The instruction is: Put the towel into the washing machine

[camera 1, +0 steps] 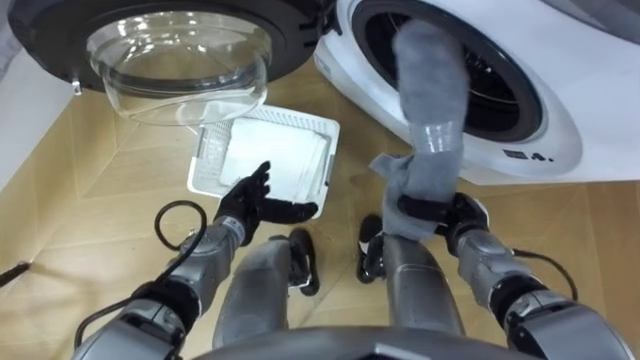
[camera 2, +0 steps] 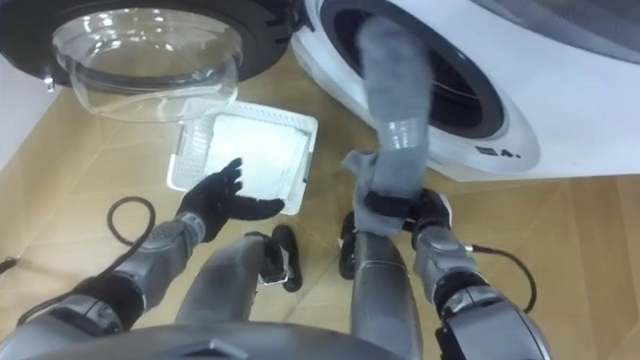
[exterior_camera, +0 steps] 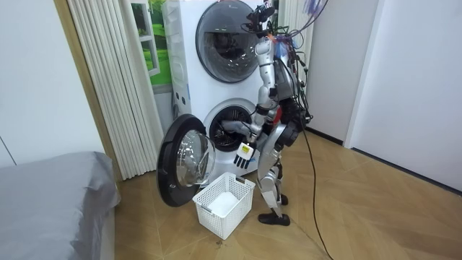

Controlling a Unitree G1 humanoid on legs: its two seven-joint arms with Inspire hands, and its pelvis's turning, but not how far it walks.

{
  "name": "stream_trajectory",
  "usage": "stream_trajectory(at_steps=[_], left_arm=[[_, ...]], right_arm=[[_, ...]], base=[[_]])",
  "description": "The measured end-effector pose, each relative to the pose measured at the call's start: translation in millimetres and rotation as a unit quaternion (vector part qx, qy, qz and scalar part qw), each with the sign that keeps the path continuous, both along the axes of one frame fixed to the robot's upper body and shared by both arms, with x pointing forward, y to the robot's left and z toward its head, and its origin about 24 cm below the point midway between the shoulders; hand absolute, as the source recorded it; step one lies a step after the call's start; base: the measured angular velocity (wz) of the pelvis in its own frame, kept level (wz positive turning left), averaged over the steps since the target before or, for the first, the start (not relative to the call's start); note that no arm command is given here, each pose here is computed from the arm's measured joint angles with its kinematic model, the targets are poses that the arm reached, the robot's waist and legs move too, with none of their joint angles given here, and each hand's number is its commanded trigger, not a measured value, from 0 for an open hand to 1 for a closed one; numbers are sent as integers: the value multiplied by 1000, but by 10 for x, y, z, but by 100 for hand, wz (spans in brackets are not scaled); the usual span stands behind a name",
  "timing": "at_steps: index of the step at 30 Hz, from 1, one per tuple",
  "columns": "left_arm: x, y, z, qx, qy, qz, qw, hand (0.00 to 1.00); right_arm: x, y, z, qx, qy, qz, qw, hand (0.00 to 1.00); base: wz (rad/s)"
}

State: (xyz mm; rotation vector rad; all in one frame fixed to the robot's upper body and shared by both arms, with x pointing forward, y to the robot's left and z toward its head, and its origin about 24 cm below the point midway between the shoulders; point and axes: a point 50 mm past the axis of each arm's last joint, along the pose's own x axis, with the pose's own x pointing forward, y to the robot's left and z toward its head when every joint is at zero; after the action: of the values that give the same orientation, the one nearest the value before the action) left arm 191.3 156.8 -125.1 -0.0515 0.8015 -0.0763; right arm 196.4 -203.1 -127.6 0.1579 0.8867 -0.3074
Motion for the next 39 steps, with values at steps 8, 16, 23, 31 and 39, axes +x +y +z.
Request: stream_trajectory(at_steps=[8, 16, 23, 31, 39], left_arm=[[-211, 202, -138, 48, 46, 50, 997, 0], [-217, 274, -137, 66, 48, 79, 994, 0], [-207, 286, -131, 81, 47, 89, 992, 0], [-217, 538, -86, 105, 38, 109, 988, 0], [-181, 635, -45, 116, 30, 115, 986, 0]], right_arm=[[24, -66, 22, 21, -8, -81, 996, 100], [28, -129, 35, 52, -17, -156, 986, 100], [191, -211, 138, 70, -35, -197, 977, 100], [843, -585, 737, 106, -130, -232, 958, 100], [1171, -615, 1093, 256, -187, -332, 888, 100]], base=[[2], [1], [2], [1], [8]])
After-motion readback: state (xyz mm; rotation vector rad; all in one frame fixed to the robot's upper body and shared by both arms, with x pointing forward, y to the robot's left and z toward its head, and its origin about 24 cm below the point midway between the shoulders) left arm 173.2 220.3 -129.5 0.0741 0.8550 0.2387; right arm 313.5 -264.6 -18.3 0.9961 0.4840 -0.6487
